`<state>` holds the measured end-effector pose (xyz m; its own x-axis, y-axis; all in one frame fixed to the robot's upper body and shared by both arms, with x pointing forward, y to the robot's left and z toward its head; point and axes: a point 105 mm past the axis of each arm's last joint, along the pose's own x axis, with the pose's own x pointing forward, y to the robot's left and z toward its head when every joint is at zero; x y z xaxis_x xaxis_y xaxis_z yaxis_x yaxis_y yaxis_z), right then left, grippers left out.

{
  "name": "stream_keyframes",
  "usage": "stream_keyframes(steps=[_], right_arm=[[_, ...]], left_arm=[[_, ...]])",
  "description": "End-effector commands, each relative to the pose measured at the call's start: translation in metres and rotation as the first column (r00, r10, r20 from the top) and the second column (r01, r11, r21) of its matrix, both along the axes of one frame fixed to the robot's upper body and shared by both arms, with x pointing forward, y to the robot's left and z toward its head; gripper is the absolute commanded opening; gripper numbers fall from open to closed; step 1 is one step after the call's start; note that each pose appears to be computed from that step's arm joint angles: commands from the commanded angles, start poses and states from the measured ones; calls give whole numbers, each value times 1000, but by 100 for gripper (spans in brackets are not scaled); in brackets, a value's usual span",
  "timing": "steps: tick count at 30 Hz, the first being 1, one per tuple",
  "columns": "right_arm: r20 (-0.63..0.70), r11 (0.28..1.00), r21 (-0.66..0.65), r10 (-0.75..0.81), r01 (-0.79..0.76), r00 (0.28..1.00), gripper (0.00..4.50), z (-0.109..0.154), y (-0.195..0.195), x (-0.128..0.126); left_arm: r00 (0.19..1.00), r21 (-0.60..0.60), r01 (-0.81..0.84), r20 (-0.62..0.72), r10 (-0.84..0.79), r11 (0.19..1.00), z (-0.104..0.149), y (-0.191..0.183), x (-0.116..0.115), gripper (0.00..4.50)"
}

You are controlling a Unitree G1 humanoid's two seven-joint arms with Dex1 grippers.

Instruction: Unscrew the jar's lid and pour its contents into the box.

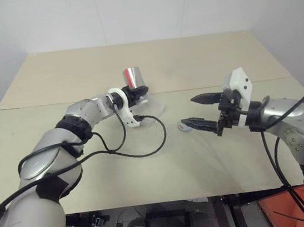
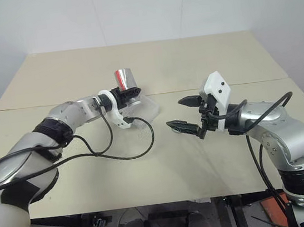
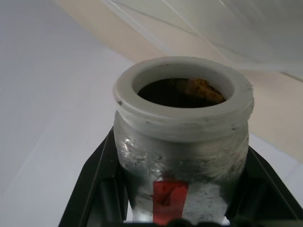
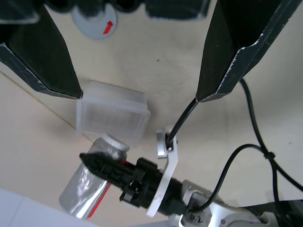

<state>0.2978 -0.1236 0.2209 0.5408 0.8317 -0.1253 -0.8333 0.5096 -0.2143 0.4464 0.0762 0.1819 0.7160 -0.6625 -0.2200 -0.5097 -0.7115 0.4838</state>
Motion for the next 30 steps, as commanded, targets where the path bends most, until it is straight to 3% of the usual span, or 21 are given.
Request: stream_keyframes(steps=[1,7,10,14,16,18,19,20,21,24,25,30], right_arm=[[59,1000,27,3,-4,998,444,15,0,-6],[56,999,34,3,-5,998,444,14,3,-6],[52,1000,31,4,-5,999,444,14,3,-5],[49,1000,26,5,-6,999,444,14,2,-6],[46,1000,23,4,-5,999,444,14,0,-6],[43,1000,21,3,-4,999,444,14,-1,-6],[42,1000,20,3,-4,999,444,14,-2,-6],[39,1000,23,5,-6,999,444,15,-1,-5],[36,1000,25,8,-9,999,444,15,-1,-5],[32,1000,23,16,-17,999,444,14,1,-4],[32,1000,23,19,-20,999,444,15,2,-4],[34,1000,19,23,-24,999,444,16,2,-3]], left_arm=[[999,-33,2,53,0,999,20,0,3,206],[999,-97,-32,0,33,995,21,6,4,206],[989,-262,-108,-122,78,959,23,12,4,206],[946,-524,-267,-303,116,809,39,31,6,206],[919,-653,-345,-382,100,674,54,44,7,206],[868,-759,-441,-496,12,479,66,55,6,206],[827,-789,-505,-558,-63,349,71,59,5,206],[756,-785,-597,-620,-210,169,75,62,2,206],[674,-729,-683,-649,-353,38,75,64,-2,206],[513,-567,-818,-639,-574,-99,71,68,-18,206],[488,-498,-848,-606,-628,-179,66,75,-22,206],[455,-325,-888,-528,-717,-325,48,91,-38,206]])
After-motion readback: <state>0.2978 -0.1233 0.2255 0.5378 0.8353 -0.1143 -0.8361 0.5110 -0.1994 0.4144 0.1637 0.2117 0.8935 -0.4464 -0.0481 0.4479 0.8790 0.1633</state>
